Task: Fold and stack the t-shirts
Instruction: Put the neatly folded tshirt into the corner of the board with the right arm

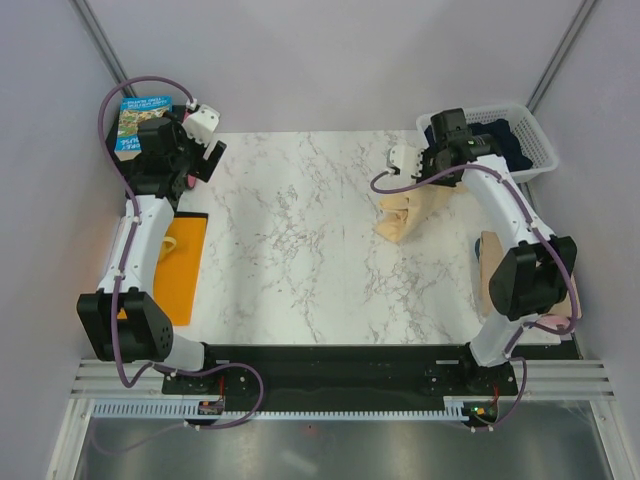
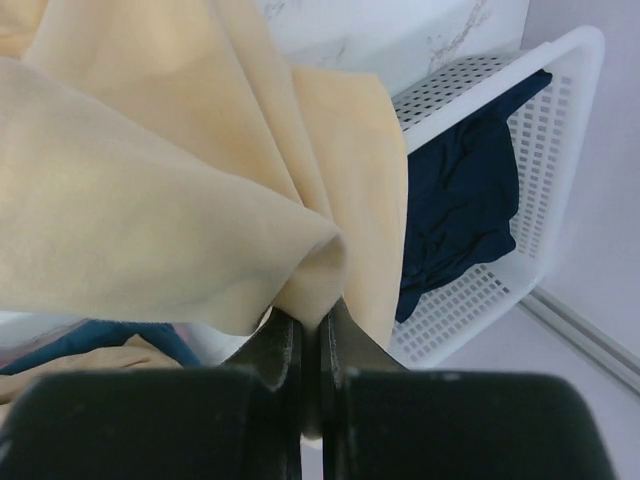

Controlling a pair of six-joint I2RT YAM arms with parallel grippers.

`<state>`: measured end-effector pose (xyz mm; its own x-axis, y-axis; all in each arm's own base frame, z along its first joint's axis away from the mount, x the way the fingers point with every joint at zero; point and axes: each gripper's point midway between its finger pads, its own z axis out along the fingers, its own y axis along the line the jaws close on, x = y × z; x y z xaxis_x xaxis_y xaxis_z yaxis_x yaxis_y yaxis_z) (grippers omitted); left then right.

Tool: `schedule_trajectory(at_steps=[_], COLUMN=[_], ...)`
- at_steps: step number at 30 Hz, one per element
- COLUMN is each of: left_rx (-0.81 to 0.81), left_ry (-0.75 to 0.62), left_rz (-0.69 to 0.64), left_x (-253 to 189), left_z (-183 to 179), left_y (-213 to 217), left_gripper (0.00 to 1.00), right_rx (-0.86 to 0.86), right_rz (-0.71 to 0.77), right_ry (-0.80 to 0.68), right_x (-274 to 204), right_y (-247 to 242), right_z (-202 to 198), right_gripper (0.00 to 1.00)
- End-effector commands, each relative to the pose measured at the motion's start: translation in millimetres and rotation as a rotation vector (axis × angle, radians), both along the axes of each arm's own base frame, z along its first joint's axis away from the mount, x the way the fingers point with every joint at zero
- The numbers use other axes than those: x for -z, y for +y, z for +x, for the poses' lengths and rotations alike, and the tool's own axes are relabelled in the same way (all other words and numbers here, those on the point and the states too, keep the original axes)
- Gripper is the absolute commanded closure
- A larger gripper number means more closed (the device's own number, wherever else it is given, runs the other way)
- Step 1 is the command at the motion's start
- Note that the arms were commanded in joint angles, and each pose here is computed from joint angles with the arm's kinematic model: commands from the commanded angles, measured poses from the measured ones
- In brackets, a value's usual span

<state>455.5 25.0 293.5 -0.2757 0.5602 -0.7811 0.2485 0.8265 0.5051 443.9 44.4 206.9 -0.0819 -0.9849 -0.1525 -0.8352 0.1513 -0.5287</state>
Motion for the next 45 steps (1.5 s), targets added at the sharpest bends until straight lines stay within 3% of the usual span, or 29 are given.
schedule_trajectory(at_steps=[1,10,28,45], left_rx=[0.025,0.048,0.113,0.121], left_ry=[-0.074,-0.087,-0.080,-0.083], left_rz=[-0.026,-0.010,0.016,0.029], left_x=[-29.4,-38.1,-34.7,-37.4], left_z=[10.7,17.7,15.6,17.3], left_y=[-9.1,-15.8,-38.1,-41.4], left_gripper=[0.02,0.02,0.02,0.02], right_rx=[-0.017,-0.010,0.363,0.491], right_rz=[0.058,-0.014,-0.081,-0.117], right_ry=[-0.039,0.023,-0.097,-0.093], right_x=[-25.5,-12.8,1.8,2.2], right_y=[4.9,-14.1,-107.4,-217.0], right_z=[-26.2,-59.8,-15.6,-40.7], right_gripper=[1.00,1.00,1.00,1.00])
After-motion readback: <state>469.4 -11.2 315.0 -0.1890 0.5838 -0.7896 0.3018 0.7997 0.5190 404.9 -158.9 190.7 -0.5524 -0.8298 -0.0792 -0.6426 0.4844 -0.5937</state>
